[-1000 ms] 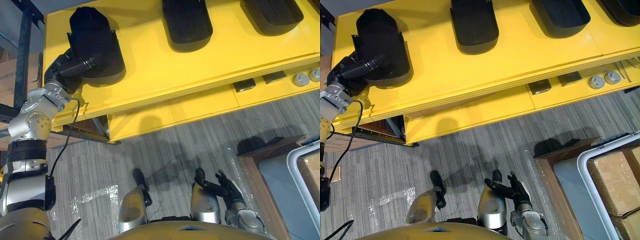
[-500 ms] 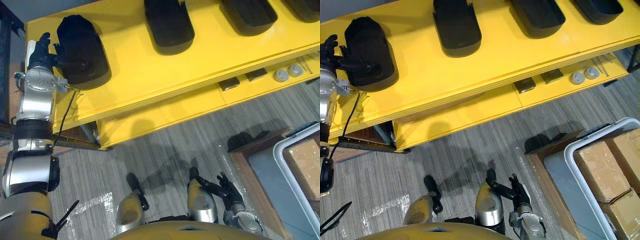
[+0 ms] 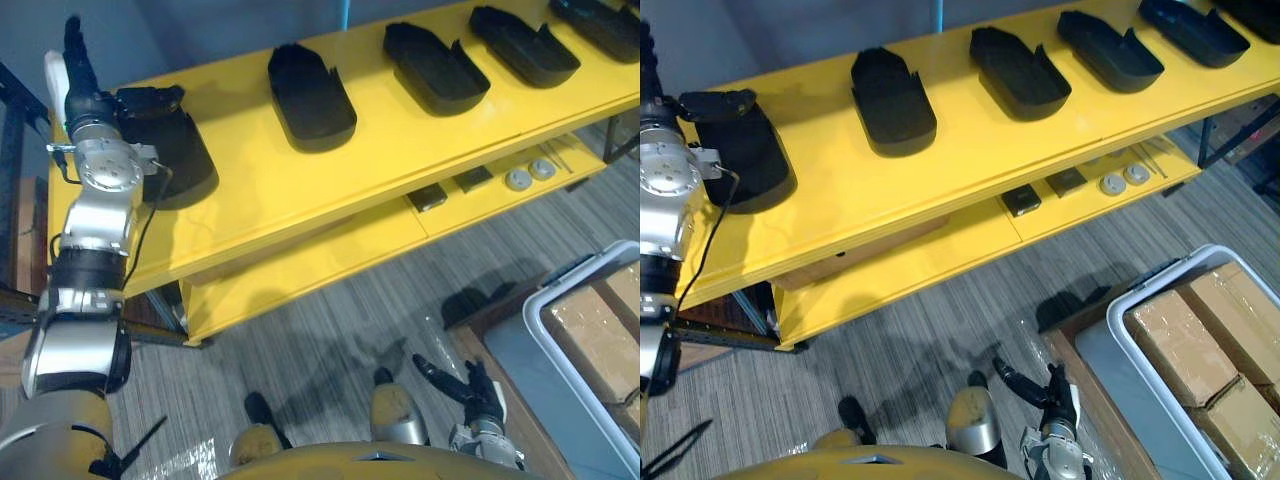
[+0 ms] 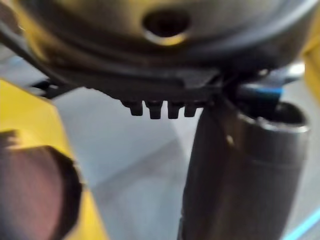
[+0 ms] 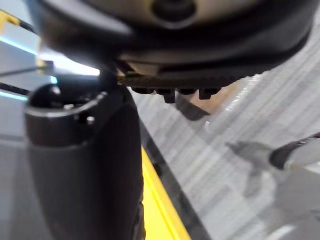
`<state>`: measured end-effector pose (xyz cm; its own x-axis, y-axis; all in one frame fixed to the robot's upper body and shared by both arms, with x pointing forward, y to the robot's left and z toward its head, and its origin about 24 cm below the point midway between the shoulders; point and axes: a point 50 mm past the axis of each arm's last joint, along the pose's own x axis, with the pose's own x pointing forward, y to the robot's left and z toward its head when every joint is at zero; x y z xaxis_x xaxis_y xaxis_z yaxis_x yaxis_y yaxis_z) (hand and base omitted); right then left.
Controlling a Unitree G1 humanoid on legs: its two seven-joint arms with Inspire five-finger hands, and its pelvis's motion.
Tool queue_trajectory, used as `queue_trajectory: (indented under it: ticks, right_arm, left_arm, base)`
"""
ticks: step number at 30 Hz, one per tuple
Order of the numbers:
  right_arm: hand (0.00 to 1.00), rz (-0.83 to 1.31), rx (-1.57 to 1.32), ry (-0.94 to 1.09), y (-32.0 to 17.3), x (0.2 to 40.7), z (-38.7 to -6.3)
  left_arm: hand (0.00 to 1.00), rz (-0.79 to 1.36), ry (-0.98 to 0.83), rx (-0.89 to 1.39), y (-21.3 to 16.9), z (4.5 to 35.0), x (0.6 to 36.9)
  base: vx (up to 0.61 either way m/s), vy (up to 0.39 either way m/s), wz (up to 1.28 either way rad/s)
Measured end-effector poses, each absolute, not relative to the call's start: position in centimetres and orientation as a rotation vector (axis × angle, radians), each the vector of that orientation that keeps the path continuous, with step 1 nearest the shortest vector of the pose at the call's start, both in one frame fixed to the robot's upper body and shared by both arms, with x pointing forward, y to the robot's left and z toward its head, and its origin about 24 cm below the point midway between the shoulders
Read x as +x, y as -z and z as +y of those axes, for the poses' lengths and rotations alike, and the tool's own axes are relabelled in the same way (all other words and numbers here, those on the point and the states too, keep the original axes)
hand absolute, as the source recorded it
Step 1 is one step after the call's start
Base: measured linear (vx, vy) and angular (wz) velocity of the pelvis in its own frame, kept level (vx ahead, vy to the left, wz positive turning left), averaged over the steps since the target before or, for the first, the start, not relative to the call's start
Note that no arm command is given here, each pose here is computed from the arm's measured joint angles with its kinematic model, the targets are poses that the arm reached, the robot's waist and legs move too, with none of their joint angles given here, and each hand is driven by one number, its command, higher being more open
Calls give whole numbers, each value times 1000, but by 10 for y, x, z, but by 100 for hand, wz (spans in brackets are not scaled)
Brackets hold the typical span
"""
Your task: Walk over and take three plastic housings, then place them on the shelf
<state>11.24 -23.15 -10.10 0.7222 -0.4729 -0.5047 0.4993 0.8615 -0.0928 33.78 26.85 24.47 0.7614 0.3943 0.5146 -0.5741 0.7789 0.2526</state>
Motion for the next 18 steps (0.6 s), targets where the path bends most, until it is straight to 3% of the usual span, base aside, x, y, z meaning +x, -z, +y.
queue_trajectory:
  ticks: [4, 9, 14, 18]
  right_arm:
    - [100, 213, -5, 626, 44, 138, -243]
    - [100, -134, -198, 675, -29, 148, -254]
    - [100, -409, -332, 611, -92, 157, -253]
    - [100, -544, -305, 491, -117, 174, -237]
  left_arm:
    - [100, -651, -490, 281, -238, 251, 295]
    - [100, -736, -452, 217, -214, 249, 244]
    - [100, -765, -423, 134, -176, 234, 201]
    - [100, -750, -532, 260, -146, 211, 180]
  base:
    - [5, -3, 2]
    - [-45, -18, 13]
    - [-90, -12, 13]
    - [-61, -4, 16]
